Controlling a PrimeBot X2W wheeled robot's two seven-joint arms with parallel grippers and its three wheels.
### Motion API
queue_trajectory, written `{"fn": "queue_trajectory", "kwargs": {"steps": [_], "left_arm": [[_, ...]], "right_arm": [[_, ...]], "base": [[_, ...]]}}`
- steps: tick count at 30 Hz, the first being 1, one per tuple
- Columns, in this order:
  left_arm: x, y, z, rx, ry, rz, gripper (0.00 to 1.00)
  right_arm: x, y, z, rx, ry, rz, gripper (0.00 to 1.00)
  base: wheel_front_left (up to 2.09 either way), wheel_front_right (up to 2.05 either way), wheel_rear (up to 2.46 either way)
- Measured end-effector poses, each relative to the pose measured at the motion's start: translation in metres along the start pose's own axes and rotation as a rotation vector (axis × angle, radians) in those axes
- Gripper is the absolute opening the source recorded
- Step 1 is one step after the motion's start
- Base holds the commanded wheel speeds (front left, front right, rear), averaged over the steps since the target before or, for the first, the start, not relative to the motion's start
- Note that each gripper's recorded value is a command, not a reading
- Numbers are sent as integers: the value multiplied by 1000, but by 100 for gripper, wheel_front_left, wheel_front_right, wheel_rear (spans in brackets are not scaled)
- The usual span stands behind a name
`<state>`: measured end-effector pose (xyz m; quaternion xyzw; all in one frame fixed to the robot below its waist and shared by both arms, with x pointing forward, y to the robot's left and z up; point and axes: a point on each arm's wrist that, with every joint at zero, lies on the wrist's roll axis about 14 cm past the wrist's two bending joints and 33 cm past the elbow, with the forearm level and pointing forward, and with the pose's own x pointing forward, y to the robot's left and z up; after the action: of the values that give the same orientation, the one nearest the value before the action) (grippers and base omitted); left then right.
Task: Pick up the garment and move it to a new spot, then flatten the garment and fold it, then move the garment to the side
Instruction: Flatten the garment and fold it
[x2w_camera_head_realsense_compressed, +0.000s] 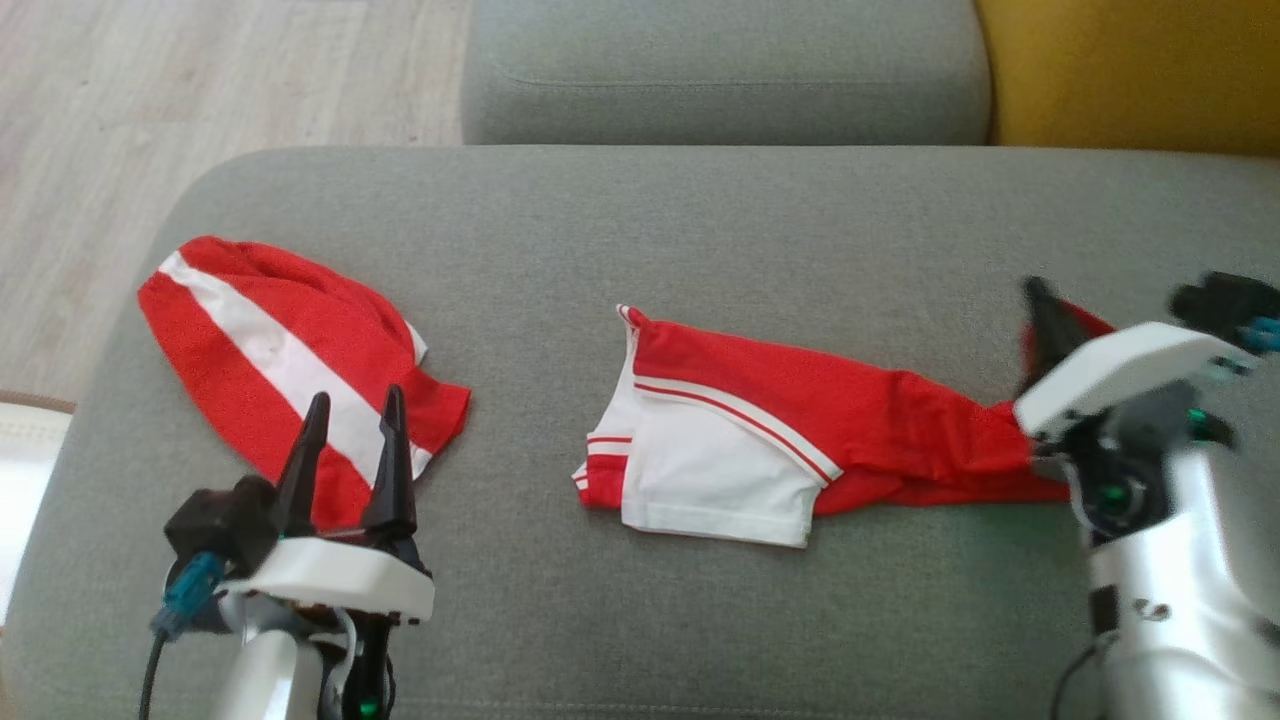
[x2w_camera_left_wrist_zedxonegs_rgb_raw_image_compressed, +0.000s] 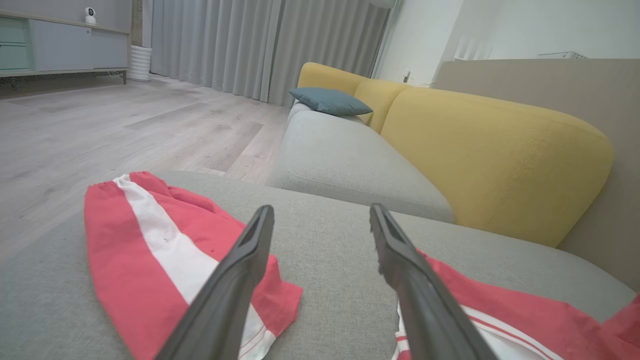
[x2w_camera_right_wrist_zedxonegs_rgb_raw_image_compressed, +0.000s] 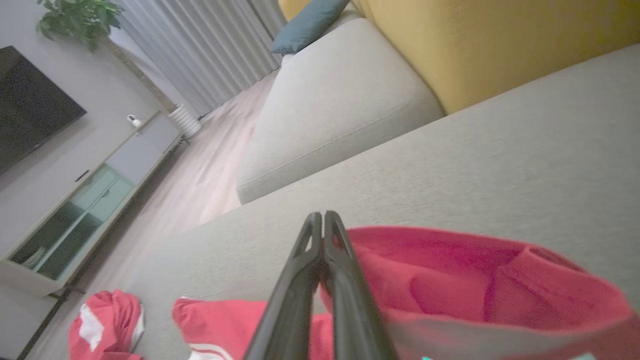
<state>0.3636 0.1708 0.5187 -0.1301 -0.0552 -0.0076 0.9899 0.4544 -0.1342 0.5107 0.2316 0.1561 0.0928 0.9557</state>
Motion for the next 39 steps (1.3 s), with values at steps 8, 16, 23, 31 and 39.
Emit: {"fn": "queue_trajectory", "kwargs": {"steps": [8,16,23,31,39], "left_arm": [[-12,5,1,-4,-2,19,100],[-18,10,3,-1,-8,41,100],[-26,13,-4,-5,15,53,100],[-36,23,-15,-21,51,95,100],[-42,38,-13,-21,52,150,100]], "right_arm": [[8,80,-26,4,34,232,0],[10,105,-43,11,54,297,0],[22,137,-36,14,23,369,0],[52,162,-60,33,66,395,0],[59,184,-107,27,164,435,0]], "base": [[0,0,0],[0,0,0],[0,0,0],[0,0,0],[0,0,0]]}}
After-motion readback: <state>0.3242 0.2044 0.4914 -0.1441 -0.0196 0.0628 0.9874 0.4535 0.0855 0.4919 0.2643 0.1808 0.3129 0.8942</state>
